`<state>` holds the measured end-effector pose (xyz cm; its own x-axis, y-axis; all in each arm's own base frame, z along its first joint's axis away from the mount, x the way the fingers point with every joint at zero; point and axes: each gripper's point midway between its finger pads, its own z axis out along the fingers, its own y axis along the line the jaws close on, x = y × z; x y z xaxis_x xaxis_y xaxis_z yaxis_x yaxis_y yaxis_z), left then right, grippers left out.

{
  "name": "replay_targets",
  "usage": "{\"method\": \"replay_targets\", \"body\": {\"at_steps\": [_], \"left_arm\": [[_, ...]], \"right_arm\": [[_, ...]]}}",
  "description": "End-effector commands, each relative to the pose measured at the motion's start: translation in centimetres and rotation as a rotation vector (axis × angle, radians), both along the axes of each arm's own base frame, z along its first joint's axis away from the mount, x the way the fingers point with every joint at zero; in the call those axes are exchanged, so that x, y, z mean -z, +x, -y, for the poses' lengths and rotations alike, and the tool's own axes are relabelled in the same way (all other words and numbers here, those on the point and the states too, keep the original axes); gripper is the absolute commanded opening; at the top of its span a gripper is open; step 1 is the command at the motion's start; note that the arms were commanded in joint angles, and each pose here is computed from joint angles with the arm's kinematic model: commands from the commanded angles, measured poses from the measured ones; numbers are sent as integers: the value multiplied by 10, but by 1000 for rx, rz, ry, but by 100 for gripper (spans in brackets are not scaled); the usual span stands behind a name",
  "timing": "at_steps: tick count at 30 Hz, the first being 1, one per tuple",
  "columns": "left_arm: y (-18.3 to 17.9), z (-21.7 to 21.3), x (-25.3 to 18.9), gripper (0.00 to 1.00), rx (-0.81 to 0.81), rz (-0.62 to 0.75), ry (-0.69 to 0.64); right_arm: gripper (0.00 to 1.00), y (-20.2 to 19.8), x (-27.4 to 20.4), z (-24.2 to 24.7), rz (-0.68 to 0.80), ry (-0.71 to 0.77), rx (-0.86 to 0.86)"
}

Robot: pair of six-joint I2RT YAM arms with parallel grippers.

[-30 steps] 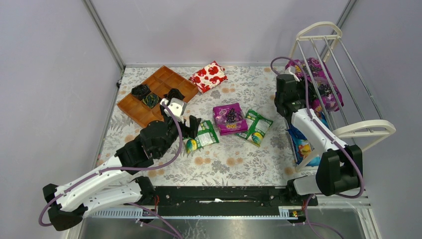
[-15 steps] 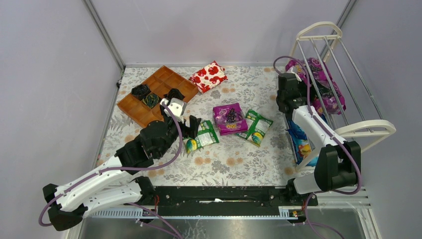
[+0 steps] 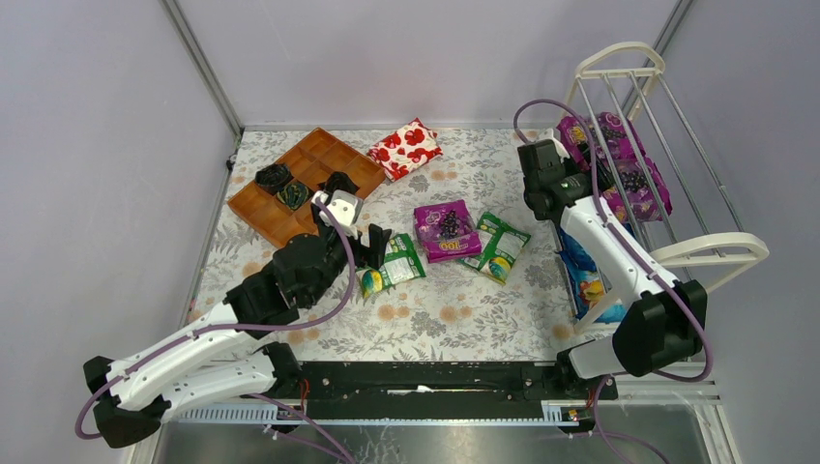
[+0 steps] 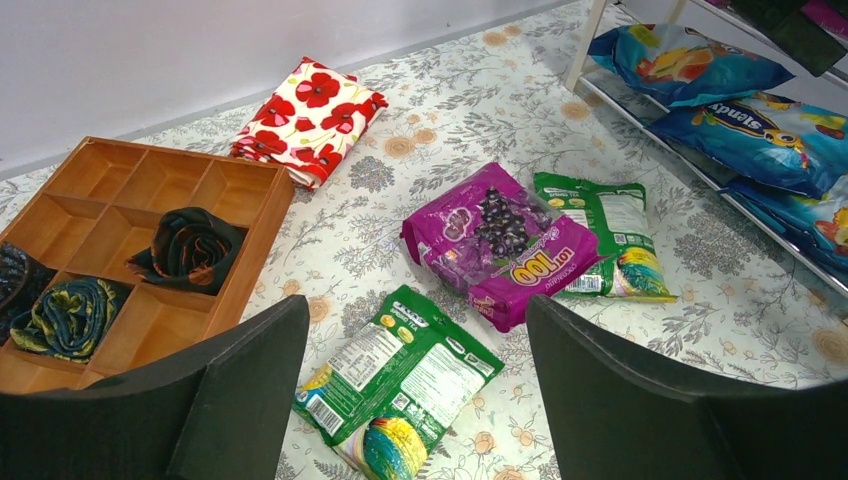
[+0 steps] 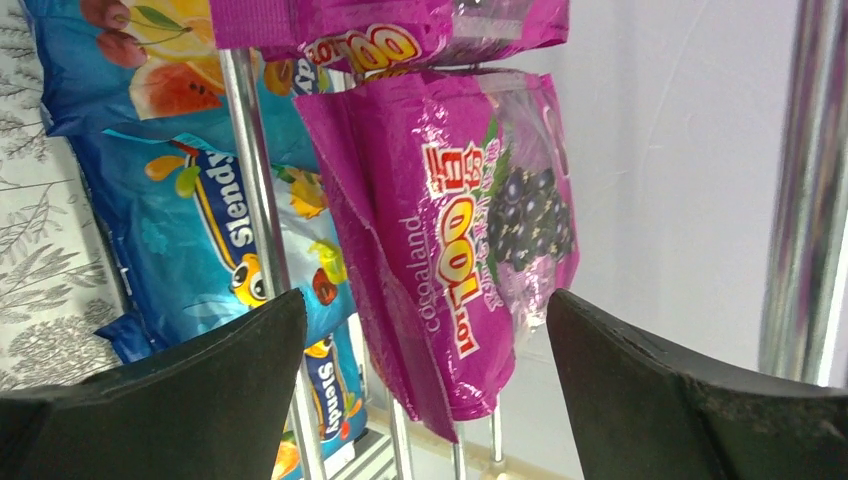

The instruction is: Place and organize the candy bags onto the shelf

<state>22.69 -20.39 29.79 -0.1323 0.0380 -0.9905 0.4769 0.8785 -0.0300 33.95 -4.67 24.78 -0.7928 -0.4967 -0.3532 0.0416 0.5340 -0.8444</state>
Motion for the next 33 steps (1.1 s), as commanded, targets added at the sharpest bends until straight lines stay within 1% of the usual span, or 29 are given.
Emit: {"method": "replay_targets", "body": {"at_steps": [1,3,5,11,15,17,19,23,26,31,32,33], "left_arm": [[4,3,-7,84,-8,28,-22],[4,4,-7,84,-5,26,-23],[4,4,-6,84,-4,25,-22],[4,3,-5,84,-9,27,-18],[4,4,-5,84,-6,25,-18],[4,4,-5,84,-3,25,-19],[4,5,-4,84,-3,25,-18],[4,5,-4,84,-5,23,-16],[4,6,-3,84,0,21,-16],[4,7,-2,84,2,20,-13],[4,7,-2,84,2,19,-13],[4,7,-2,84,2,19,-13]], "right_arm": [[91,-11,3,-5,23,80,29],[86,-10,5,-4,34,78,27],[78,-8,8,-4,41,66,28],[54,-3,7,3,31,-31,65],[41,1,3,2,45,-28,66],[37,2,0,0,45,-11,56],[37,1,-2,-3,35,9,38],[33,-3,-4,-7,48,61,-9],[22,-7,-3,-11,62,107,-51],[3,-7,0,-12,51,114,-67],[0,-7,0,-13,52,117,-69],[0,-6,0,-14,52,119,-70]]}}
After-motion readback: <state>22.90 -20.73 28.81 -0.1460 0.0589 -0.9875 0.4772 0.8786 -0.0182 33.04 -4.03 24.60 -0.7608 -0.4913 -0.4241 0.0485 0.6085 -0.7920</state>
